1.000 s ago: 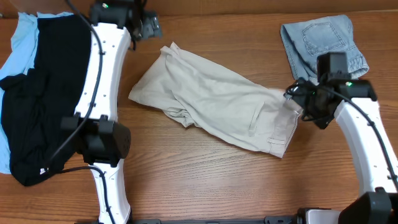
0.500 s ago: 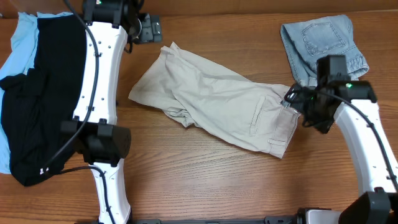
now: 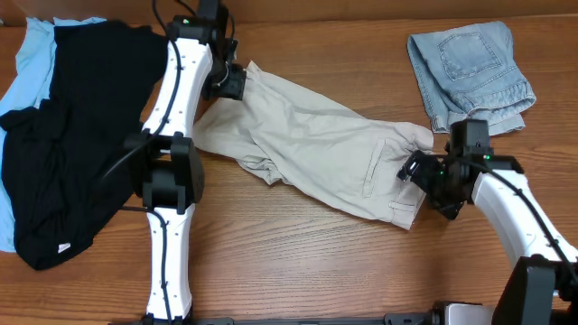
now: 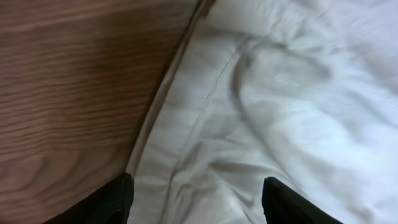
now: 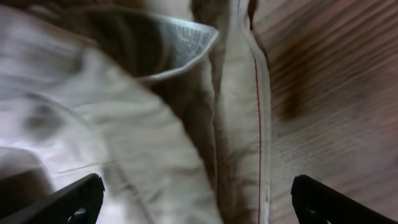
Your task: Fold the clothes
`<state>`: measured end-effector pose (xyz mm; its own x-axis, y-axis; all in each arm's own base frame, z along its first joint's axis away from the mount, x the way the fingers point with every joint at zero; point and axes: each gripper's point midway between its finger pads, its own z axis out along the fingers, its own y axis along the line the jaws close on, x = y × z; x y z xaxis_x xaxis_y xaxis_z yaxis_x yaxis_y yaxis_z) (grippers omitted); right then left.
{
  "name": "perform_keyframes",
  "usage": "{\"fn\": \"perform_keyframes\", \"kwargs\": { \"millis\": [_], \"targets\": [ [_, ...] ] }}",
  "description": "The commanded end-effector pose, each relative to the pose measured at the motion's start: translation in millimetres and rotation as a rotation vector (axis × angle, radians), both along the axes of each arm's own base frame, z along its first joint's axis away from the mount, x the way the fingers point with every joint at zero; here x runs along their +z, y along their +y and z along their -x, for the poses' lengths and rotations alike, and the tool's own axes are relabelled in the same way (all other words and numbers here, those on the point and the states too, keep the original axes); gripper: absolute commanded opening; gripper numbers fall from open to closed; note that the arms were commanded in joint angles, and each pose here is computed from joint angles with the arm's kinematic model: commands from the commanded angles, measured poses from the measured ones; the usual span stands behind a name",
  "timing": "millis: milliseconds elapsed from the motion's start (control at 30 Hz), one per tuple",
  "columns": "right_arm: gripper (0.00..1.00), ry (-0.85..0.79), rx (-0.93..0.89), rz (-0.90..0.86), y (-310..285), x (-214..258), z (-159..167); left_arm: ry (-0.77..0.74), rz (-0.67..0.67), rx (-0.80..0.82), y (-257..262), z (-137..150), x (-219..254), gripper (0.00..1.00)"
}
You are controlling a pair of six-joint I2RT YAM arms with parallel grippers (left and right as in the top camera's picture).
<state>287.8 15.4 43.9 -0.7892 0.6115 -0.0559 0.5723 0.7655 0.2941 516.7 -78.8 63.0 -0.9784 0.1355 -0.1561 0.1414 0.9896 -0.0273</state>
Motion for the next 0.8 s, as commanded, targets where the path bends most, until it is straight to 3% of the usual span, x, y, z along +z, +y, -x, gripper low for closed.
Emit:
{"fn": "perform_keyframes", "kwargs": {
  "millis": [0,433,567,633,733,767],
  "targets": [
    [1.00,0.002,-0.008,-0.019,2.0,-13.1,6.7,-0.003,0.010,-0.031,-2.8,-0.7,-1.0,0.68],
    [0.97,0.045,-0.044,-0.041,4.0,-67.9,3.3,0.013,0.038,-0.034,-7.5,2.8,-1.4,0.69],
    [0.78,0.020,-0.027,-0.115,16.0,-76.9,-7.4,0.020,0.036,0.021,-2.1,3.3,-1.7,0.72],
    [0.57,-0.029,-0.021,-0.123,16.9,-75.9,-19.5,0.036,0.018,0.119,13.9,5.1,-2.4,0.73],
    [0.34,-0.106,-0.014,-0.114,12.6,-66.8,-40.3,0.059,0.019,0.200,33.4,8.4,-3.0,0.73],
    [0.32,-0.130,-0.002,-0.109,10.7,-63.2,-46.8,0.068,0.020,0.219,39.8,10.0,-3.2,0.73]
  ]
}}
